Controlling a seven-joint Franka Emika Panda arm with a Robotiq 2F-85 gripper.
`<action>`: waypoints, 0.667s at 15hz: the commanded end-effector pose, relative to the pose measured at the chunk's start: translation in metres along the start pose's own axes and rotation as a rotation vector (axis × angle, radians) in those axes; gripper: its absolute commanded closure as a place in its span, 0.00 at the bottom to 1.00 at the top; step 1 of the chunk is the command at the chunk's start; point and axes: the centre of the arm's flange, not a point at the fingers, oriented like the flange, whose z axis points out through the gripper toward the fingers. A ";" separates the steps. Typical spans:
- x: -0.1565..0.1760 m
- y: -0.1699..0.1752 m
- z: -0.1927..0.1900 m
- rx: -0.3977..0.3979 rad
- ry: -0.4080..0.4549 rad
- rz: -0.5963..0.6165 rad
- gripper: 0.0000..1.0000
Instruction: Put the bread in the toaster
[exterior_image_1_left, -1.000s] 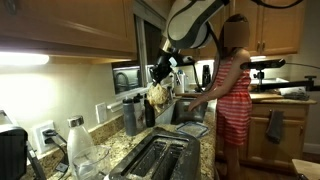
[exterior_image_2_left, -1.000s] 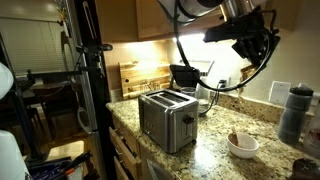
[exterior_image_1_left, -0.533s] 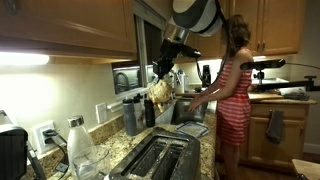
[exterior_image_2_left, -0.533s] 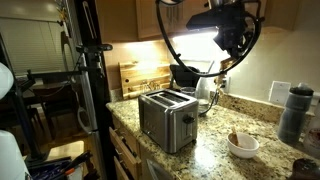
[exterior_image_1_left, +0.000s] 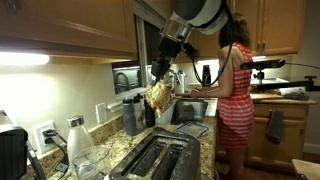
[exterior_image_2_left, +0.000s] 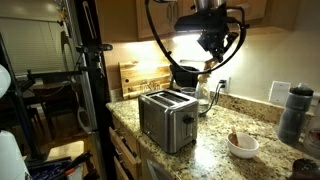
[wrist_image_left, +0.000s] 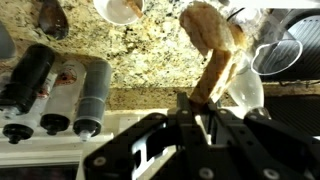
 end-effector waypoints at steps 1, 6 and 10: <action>-0.017 -0.018 -0.005 0.092 -0.010 -0.086 0.92; -0.019 -0.038 0.004 0.178 -0.050 -0.176 0.92; -0.022 -0.051 0.013 0.240 -0.063 -0.247 0.92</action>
